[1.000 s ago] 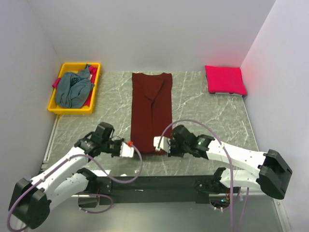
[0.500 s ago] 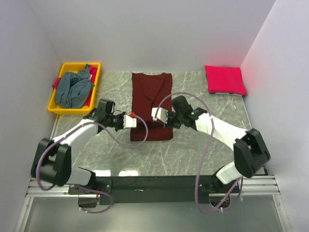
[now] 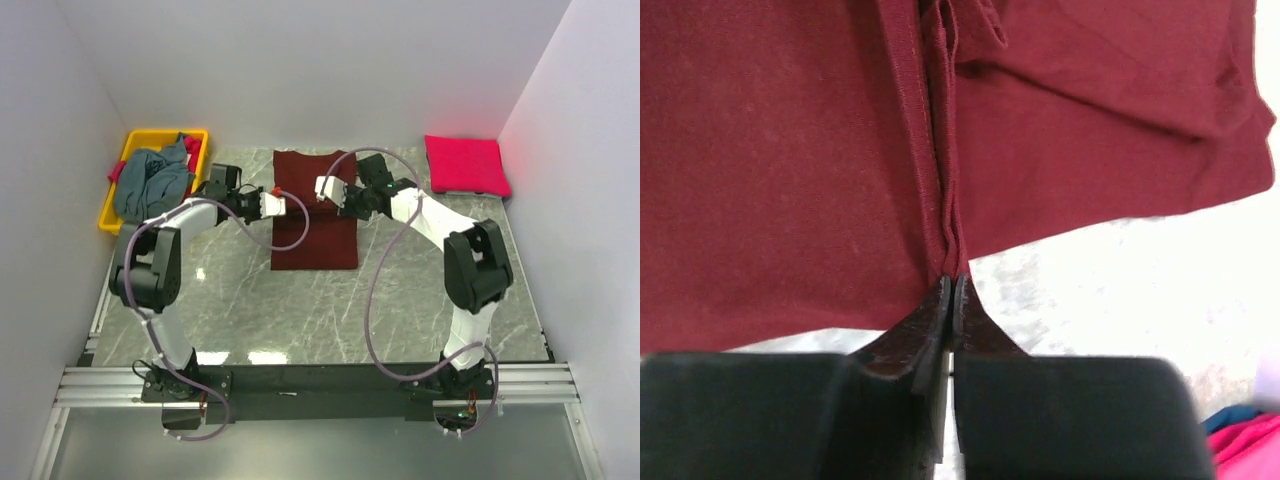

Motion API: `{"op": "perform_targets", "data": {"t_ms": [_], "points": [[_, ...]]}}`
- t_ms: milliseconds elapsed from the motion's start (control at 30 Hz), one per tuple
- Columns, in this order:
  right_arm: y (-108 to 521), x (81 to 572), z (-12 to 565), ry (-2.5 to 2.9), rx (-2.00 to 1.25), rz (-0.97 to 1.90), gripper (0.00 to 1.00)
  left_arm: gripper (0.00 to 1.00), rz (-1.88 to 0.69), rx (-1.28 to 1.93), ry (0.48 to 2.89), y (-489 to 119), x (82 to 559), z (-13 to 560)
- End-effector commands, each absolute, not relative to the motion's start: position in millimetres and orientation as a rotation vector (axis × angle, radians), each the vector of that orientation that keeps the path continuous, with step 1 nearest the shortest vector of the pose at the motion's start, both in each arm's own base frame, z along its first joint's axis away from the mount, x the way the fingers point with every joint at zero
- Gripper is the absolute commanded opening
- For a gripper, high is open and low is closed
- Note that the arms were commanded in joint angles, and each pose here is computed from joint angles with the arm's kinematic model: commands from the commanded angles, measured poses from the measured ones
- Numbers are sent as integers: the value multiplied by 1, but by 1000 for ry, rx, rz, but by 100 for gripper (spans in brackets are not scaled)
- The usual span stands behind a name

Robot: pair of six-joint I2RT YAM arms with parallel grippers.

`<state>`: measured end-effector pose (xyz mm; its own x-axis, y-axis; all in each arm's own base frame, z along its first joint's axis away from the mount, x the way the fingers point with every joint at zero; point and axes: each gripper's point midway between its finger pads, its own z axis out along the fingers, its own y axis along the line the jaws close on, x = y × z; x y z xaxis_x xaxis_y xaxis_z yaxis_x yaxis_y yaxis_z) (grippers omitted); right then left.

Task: Fold and stack the t-shirts
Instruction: Fold the tshirt

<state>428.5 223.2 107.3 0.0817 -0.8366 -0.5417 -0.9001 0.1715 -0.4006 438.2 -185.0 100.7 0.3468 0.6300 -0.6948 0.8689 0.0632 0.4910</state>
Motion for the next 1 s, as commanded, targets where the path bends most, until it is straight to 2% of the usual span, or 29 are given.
{"op": "perform_targets", "data": {"t_ms": [0, 33, 67, 100, 133, 200, 300, 367, 500, 567, 733, 967], "points": [[222, 456, 110, 1731, -1647, 65, 8, 9, -267, 1621, 1306, -187, 468, 110], [219, 462, 103, 1752, -1641, 51, 21, 15, -250, 1604, 1308, -186, 476, 112], [220, 472, 111, 1750, -1599, 24, 43, 20, -260, 1593, 1338, -185, 480, 106], [217, 477, 114, 1758, -1568, 17, 56, 35, -253, 1587, 1350, -184, 484, 108], [215, 481, 122, 1753, -1538, 9, 64, 45, -247, 1572, 1366, -181, 485, 107], [208, 483, 133, 1769, -1486, 7, 65, 69, -227, 1516, 1371, -177, 484, 117], [196, 471, 153, 1787, -1439, 31, 64, 76, -236, 1464, 1409, -166, 466, 127], [191, 448, 163, 1785, -1441, 63, 60, 75, -252, 1457, 1404, -163, 447, 142], [200, 390, 154, 1811, -1503, 195, 42, 70, -415, 1515, 1477, -164, 379, 113], [206, 364, 139, 1825, -1538, 236, 42, 69, -422, 1551, 1455, -170, 360, 109], [229, 322, 95, 1788, -1662, 253, 53, 69, -442, 1632, 1436, -176, 322, 76], [237, 319, 54, 1791, -1759, 248, 52, 68, -440, 1724, 1387, -181, 313, 52]]}}
